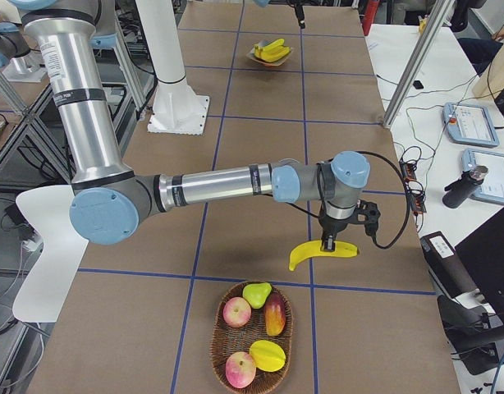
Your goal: Transfer all bananas from basket to plate
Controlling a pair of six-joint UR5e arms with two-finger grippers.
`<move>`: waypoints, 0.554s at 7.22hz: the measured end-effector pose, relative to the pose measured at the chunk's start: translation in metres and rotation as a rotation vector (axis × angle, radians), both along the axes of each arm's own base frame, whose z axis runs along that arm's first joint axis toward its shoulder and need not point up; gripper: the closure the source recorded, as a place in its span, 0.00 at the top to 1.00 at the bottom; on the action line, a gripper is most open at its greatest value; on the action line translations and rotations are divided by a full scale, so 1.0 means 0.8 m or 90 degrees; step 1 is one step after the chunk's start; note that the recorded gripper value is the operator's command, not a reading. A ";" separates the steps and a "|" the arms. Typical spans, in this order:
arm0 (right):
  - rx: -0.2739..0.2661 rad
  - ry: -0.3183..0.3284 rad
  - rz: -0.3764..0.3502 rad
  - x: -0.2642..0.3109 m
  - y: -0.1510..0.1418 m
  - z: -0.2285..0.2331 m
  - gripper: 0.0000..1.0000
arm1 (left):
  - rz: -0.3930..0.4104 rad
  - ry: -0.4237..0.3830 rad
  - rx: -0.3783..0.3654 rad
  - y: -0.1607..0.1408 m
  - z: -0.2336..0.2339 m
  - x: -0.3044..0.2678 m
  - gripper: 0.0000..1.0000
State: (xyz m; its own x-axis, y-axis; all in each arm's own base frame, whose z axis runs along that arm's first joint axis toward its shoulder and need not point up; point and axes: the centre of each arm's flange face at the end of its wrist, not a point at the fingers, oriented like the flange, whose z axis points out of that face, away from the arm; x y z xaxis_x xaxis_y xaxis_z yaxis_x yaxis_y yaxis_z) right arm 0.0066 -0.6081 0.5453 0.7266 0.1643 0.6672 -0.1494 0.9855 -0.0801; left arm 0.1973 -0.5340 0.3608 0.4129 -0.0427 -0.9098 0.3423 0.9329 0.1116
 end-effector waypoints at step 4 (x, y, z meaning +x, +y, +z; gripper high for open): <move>-0.065 -0.138 0.024 -0.180 -0.039 -0.196 0.00 | 0.031 0.080 -0.027 -0.038 -0.114 0.127 0.99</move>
